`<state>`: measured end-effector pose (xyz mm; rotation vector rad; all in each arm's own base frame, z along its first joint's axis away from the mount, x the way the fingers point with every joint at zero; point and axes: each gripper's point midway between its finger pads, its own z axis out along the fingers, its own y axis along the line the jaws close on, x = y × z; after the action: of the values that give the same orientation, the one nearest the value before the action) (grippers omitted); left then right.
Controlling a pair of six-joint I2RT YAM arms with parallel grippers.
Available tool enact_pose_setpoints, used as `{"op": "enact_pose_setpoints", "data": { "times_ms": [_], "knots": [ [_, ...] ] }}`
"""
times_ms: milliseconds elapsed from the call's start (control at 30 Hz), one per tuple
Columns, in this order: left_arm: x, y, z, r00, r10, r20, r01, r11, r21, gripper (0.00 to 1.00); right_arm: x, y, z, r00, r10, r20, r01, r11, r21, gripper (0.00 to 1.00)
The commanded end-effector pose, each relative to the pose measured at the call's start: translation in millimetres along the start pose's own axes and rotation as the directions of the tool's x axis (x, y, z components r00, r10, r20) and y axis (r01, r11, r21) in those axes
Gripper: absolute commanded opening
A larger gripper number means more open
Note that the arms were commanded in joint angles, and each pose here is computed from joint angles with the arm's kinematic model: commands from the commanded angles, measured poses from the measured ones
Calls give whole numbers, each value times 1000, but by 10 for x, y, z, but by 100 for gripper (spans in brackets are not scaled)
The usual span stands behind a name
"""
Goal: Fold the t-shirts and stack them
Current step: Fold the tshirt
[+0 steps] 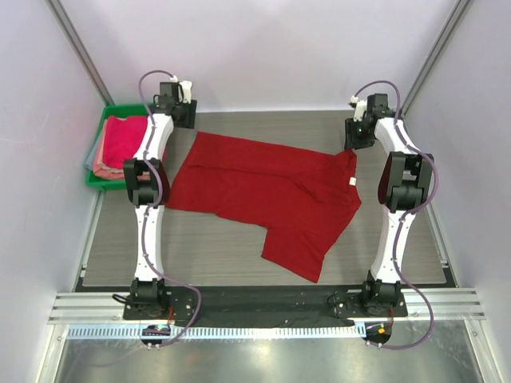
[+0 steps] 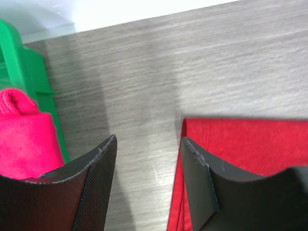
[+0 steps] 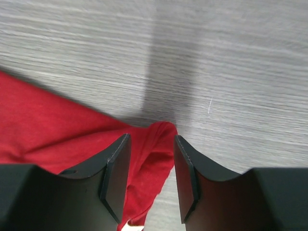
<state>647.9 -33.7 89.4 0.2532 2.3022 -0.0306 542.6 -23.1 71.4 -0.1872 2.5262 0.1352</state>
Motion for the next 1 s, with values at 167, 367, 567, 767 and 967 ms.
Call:
{"op": "enact_pose_setpoints", "data": {
  "times_ms": [167, 367, 567, 767, 967],
  "knots": [
    [-140, -132, 111, 995, -72, 66, 68, 996, 64, 56, -78, -131, 62, 998, 52, 27, -51, 998, -22, 46],
    [17, -296, 225, 998, -63, 25, 60, 993, 101, 55, 63, -111, 148, 998, 60, -10, -61, 997, -42, 46],
    [97, -381, 299, 999, -47, 8, 46, 993, 111, 53, 119, -65, 172, 998, 63, -25, -64, 995, -71, 46],
    [192, -398, 357, 999, -43, -14, 44, 993, 114, 48, 181, -58, 222, 997, 69, -41, -72, 995, -75, 46],
    [256, -399, 394, 999, -43, -30, 46, 993, 112, 40, 287, -63, 299, 994, 85, -70, -91, 993, -74, 46]
  ]
}}
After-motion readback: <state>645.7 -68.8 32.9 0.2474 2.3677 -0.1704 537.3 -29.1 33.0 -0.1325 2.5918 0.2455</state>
